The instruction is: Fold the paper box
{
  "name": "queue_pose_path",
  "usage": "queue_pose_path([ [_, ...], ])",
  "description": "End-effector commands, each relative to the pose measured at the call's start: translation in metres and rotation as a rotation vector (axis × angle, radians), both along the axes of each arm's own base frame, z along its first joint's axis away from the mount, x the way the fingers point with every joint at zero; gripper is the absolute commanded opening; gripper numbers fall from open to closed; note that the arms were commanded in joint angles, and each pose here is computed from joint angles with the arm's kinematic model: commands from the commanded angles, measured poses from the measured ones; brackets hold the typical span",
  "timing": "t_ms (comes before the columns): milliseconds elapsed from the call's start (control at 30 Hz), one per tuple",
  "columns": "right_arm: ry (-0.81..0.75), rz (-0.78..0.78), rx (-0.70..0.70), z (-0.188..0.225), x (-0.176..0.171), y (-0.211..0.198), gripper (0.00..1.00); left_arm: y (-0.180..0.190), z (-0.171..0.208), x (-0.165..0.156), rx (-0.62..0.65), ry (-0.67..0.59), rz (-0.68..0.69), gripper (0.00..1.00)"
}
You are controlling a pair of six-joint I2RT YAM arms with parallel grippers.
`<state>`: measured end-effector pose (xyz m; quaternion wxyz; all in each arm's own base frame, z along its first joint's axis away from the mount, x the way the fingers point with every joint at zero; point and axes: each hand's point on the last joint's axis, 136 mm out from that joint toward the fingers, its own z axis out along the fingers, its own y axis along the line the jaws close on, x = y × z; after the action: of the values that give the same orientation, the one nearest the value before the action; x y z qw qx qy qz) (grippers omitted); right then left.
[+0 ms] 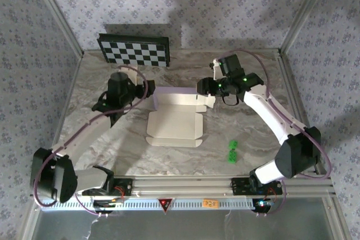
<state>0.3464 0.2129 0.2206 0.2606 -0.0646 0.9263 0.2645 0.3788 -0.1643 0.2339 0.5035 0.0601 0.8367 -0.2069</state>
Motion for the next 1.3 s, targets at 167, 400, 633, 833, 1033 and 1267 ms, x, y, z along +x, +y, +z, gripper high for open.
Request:
queue_pose_path([
  [167,0.082,0.032,0.019,-0.019,0.004,0.023,0.62,-0.037,-0.039,0.006,-0.156,0.363,-0.257,0.77],
  [400,0.082,0.015,0.006,-0.024,0.007,0.025,0.64,-0.042,-0.06,0.005,-0.172,0.491,-0.258,0.71],
  [633,0.11,-0.036,-0.045,-0.032,0.013,0.018,0.64,-0.042,-0.084,-0.009,-0.194,0.626,-0.224,0.65],
  [833,0.106,-0.058,-0.072,-0.041,0.019,0.013,0.64,-0.041,-0.091,-0.013,-0.203,0.634,-0.201,0.61],
  [1033,0.118,-0.046,-0.005,-0.055,0.026,0.027,0.63,-0.039,-0.095,-0.015,-0.198,0.644,-0.188,0.55],
  [1267,0.103,-0.065,0.126,-0.058,0.031,0.043,0.61,-0.039,-0.099,-0.017,-0.201,0.656,-0.186,0.53],
])
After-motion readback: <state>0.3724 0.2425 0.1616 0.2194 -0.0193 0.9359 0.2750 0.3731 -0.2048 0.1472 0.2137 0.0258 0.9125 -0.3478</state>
